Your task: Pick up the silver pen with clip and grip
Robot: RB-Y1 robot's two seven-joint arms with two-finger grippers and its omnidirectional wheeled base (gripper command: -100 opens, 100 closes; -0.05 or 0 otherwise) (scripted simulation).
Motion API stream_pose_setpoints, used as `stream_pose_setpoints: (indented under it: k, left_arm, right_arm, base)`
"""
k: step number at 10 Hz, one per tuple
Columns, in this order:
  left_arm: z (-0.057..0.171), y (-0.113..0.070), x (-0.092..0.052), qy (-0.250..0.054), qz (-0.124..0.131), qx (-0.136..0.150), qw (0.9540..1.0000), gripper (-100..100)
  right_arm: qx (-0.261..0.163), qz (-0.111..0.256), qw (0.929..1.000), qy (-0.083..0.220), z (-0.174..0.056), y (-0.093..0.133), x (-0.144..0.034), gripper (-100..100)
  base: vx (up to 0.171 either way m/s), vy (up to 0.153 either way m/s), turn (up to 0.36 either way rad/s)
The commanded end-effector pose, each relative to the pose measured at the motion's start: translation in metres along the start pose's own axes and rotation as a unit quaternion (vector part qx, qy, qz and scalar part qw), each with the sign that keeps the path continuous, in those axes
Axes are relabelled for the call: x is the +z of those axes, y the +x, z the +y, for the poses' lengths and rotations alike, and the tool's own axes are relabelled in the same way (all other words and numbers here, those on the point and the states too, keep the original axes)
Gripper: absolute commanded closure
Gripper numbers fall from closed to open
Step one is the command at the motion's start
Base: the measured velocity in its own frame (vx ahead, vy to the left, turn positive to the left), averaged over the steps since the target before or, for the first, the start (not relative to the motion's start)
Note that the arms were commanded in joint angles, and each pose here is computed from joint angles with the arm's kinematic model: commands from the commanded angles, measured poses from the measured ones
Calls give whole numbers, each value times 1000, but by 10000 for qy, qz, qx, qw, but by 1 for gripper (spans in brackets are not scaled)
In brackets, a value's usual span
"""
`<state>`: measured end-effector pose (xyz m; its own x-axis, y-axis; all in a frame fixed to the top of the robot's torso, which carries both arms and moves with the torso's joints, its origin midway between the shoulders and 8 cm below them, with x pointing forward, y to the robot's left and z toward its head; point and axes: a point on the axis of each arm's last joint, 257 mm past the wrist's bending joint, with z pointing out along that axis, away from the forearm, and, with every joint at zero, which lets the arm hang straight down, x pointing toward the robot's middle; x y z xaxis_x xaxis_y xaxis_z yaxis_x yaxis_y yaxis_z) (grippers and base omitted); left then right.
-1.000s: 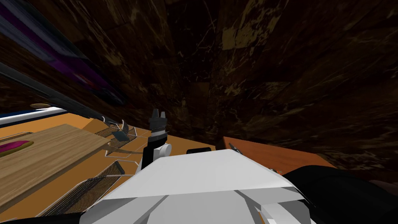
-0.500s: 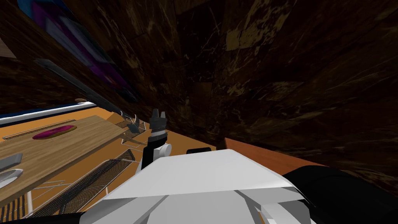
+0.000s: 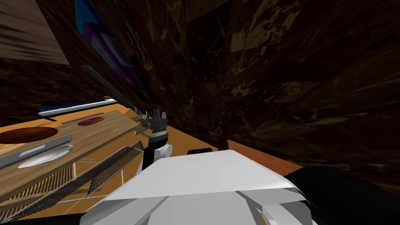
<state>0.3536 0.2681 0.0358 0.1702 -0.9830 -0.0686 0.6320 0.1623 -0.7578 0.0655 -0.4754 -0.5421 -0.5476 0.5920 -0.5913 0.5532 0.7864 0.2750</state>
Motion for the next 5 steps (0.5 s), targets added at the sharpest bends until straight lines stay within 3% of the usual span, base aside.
stream_pose_setpoints:
  k: [1, 3, 4, 5]
  left_arm:
    - [0, 0, 0, 0, 0, 0, 10000, 0]
    - [0, 0, 0, 0, 0, 0, 10000, 0]
    - [0, 0, 0, 1, 0, 0, 10000, 0]
    - [0, 0, 0, 1, 1, -1, 10000, 0]
  right_arm:
    - [-127, 155, 9997, 152, -17, 13, -5, -100]
    - [-234, 302, 9988, 307, -32, 24, -11, -100]
    - [-419, 538, 9962, 542, -56, 40, -21, -100]
    - [-419, 538, 9962, 542, -56, 40, -21, -100]
  base:
    - [-24, 4, 173]
    - [-28, -9, 120]
    - [-70, -29, 407]
    - [-51, -31, 103]
